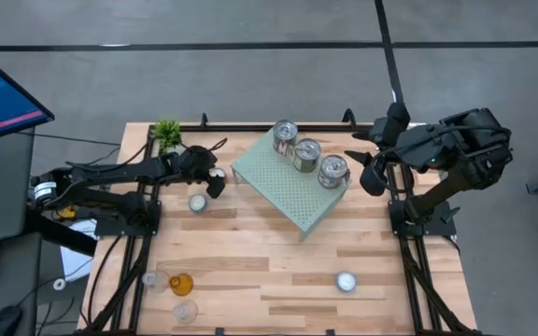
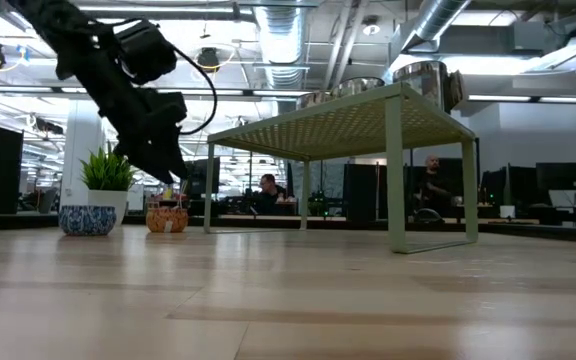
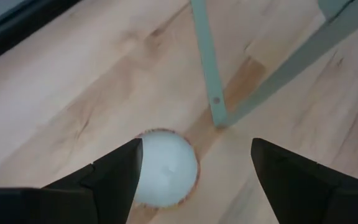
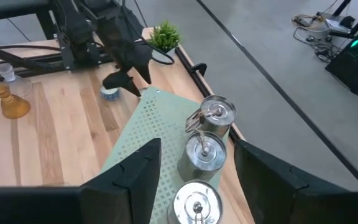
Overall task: Stock candles on shelf
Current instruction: Put the orange scented candle on the shelf
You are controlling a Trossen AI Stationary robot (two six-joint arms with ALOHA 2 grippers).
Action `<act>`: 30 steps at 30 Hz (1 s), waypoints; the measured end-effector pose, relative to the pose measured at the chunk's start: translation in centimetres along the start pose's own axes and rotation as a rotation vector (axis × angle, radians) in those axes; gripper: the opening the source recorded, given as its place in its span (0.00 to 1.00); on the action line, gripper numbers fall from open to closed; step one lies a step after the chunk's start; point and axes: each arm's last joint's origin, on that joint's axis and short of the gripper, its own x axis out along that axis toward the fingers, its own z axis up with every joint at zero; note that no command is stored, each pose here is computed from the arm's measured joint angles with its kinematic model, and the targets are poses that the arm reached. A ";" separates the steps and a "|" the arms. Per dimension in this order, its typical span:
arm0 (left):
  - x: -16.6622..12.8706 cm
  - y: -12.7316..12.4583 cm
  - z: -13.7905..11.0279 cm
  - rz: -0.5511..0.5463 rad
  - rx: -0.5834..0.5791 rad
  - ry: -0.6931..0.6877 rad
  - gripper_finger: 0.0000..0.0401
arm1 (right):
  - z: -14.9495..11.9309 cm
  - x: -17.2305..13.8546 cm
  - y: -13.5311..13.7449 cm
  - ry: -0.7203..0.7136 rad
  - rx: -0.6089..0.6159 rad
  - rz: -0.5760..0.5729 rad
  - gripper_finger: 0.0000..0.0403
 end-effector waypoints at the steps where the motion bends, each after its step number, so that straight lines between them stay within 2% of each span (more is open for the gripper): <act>1: 0.2 0.1 -0.2 -0.001 -0.004 -0.017 0.75 | 0.0 0.0 0.0 0.000 0.000 0.000 0.48; 10: 1.4 1.1 -2.5 0.025 -0.019 -0.069 0.75 | 0.0 0.0 0.0 0.000 0.001 -0.001 0.47; 17: 1.7 1.1 -2.4 0.014 0.001 -0.162 0.75 | 0.0 0.0 0.0 0.001 0.002 -0.001 0.47; 22: 2.4 1.3 -3.6 0.059 0.011 -0.126 0.75 | 0.0 0.0 0.0 0.002 0.004 0.003 0.47; 30: 3.2 1.1 -3.2 0.041 -0.006 -0.179 0.75 | 0.0 0.1 0.0 0.010 0.008 0.018 0.47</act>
